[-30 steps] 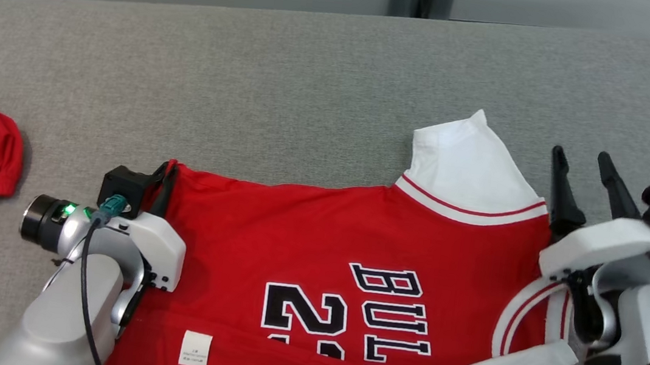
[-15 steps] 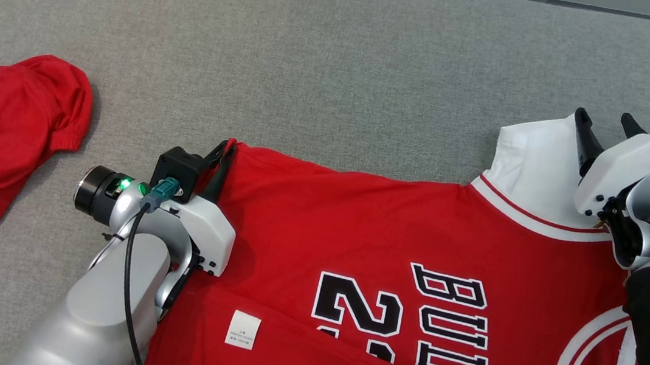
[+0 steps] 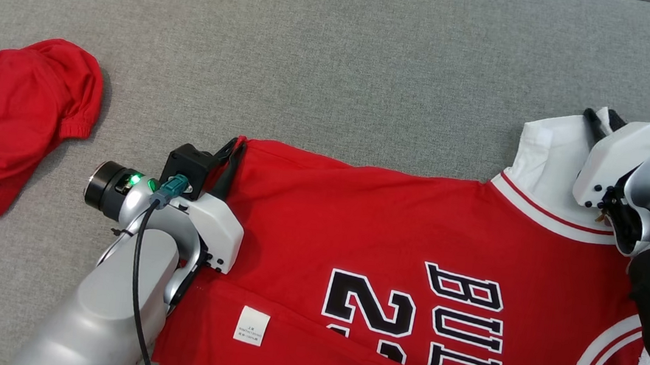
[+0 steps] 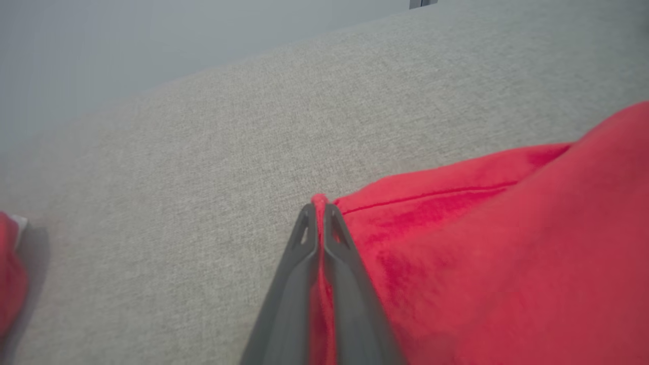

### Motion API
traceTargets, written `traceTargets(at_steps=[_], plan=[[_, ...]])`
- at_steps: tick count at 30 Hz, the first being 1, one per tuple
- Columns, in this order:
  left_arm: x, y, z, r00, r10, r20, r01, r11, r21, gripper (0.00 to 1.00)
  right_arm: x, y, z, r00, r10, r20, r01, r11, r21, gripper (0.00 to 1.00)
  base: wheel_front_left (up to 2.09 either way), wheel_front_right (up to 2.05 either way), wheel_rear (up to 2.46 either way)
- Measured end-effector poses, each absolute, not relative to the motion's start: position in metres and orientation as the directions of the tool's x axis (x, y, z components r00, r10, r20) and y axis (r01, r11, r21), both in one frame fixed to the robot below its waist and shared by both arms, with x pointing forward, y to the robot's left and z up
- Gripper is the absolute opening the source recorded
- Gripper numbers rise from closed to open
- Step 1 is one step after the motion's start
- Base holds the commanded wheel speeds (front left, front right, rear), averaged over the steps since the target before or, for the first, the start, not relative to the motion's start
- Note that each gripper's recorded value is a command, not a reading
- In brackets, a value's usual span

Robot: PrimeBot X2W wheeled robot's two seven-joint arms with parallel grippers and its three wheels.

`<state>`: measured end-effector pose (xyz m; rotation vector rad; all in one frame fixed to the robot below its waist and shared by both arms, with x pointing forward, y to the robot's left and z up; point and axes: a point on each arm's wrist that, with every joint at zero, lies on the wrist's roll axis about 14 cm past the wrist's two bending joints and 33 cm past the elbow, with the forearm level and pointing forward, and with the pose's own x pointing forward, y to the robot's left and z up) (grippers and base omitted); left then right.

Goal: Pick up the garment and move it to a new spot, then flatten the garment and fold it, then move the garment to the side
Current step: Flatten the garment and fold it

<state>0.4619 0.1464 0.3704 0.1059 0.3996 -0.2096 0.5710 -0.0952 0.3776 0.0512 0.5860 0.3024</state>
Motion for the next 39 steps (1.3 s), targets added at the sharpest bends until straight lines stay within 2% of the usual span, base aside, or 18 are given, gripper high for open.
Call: traceTargets(at_steps=[11,22,31,39], plan=[[0.462,0.149,0.371,0.9,-0.178,-0.399,0.22,0.973,0.062,0.0,0.574,-0.098,0.39,0.826,0.301,-0.476,-0.272,0.953,0.132,0.0,0.0,0.0,0.0],[0.465,0.148,0.381,0.907,-0.182,-0.38,0.219,0.974,0.056,0.0,0.568,-0.105,0.432,0.905,0.31,-0.29,-0.257,0.944,0.207,0.0,0.0,0.0,0.0],[0.464,0.144,0.396,0.916,-0.191,-0.353,0.225,0.973,0.057,0.0,0.541,-0.112,0.471,0.93,0.336,-0.149,-0.284,0.913,0.292,0.0,0.0,0.0,0.0],[0.458,0.144,0.402,0.919,-0.196,-0.341,0.229,0.972,0.058,0.0,0.511,-0.125,0.479,0.929,0.346,-0.132,-0.292,0.904,0.314,0.0,0.0,0.0,0.0]])
